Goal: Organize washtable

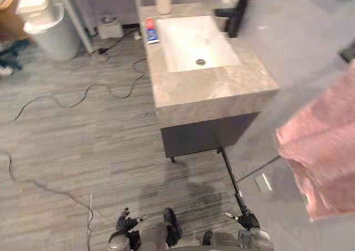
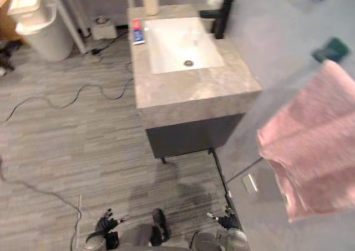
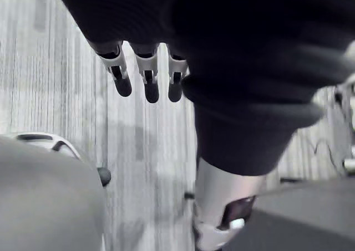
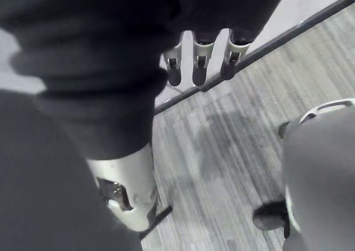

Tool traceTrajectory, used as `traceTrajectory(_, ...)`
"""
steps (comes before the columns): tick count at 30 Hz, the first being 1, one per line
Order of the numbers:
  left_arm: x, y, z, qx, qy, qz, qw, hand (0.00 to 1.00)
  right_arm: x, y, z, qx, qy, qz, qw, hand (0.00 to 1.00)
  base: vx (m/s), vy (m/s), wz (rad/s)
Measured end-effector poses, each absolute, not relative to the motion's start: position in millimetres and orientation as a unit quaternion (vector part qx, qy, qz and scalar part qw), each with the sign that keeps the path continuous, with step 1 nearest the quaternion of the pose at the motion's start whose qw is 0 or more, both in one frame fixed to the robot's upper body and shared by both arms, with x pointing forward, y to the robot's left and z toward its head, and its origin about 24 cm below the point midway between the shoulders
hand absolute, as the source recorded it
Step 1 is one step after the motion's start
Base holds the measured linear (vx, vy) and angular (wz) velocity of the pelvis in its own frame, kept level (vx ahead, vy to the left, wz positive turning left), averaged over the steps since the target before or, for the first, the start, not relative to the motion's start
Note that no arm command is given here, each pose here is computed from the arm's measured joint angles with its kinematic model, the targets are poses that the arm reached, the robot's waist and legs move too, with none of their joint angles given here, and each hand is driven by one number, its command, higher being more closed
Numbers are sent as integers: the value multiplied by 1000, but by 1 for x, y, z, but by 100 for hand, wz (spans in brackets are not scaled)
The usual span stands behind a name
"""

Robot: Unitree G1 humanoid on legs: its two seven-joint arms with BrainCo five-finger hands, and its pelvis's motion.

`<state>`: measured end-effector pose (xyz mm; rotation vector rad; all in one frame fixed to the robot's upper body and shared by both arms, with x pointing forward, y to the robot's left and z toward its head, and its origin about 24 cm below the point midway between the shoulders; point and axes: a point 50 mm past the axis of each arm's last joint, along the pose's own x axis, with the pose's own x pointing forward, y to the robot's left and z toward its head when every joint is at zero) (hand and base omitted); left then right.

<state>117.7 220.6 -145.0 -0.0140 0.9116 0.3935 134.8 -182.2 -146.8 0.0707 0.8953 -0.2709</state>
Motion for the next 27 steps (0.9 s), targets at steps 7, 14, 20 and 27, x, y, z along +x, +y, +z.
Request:
traceTrajectory(7, 110, 231, -147, -1, 452, 213, 866, 0, 143, -174, -145, 11, 428, -100, 898, 0, 127, 312, 5)
traceTrajectory(14, 108, 220, -151, 19, 467, 170, 868, 0, 142, -181, -144, -3, 428, -100, 898, 0, 149, 351, -26)
traceTrajectory(20, 110, 212, -152, 24, 471, 151, 869, 0, 139, -176, -145, 22, 424, -107, 899, 0, 260, 164, 39)
traceTrajectory(27, 116, 189, -154, -51, 464, 175, 867, 0, 131, -185, -145, 69, 422, -172, 887, 0, 539, 39, 81)
